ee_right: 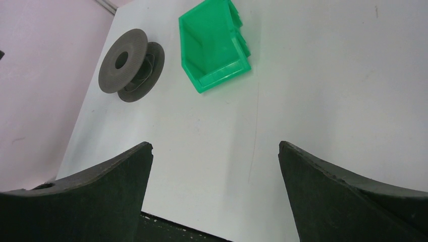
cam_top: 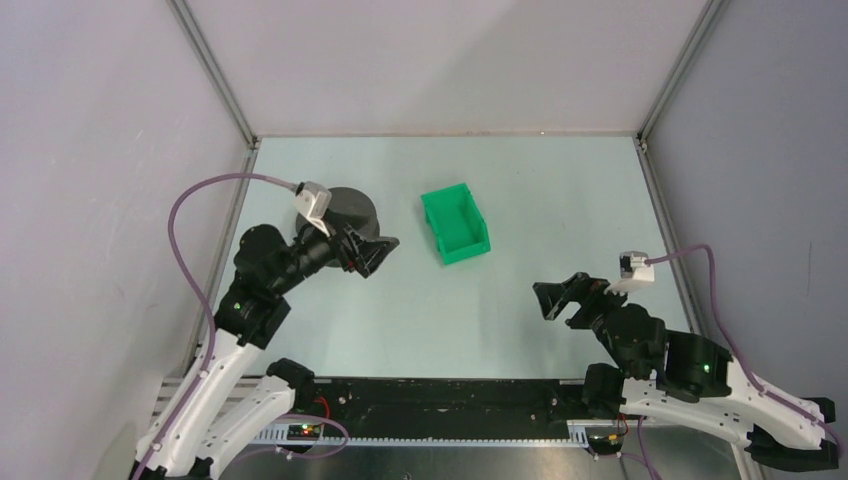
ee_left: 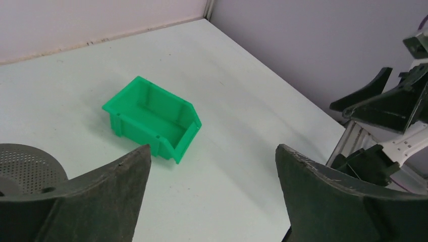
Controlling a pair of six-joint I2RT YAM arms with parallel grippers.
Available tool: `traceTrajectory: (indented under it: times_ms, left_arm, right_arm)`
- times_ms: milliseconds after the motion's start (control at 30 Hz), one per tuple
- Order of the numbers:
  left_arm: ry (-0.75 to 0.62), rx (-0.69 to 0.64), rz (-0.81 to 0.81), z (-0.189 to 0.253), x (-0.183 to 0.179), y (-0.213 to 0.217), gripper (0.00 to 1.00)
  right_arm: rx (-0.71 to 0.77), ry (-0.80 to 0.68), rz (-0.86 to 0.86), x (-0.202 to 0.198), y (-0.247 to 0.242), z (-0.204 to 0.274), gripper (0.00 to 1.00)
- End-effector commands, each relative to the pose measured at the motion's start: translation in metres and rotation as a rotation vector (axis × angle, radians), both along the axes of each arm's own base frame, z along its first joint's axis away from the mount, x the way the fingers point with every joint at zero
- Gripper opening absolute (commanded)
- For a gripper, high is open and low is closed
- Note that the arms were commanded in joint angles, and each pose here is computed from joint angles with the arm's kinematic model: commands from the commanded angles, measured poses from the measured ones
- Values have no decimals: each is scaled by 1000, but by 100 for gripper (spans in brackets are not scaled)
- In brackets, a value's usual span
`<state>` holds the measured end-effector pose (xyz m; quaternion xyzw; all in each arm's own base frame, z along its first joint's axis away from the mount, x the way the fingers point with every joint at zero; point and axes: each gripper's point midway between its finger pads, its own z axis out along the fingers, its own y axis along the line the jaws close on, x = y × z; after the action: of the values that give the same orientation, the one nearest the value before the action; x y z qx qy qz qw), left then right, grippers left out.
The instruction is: Wrap the cables
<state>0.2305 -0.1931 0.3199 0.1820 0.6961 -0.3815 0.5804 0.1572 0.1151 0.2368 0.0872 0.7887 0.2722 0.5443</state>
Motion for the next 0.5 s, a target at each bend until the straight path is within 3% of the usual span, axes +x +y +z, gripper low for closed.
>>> traceTrajectory:
  times_ms: [0,467]
  left_arm:
    - [-56,53,-40,-7,-6,-2,99]
    - [-62,12,-56,-8,-17,-3,100]
  right_arm:
    - [-3,-55,-33,1,-19,21,99]
    - [2,-160,-7,-1,-34,69,100]
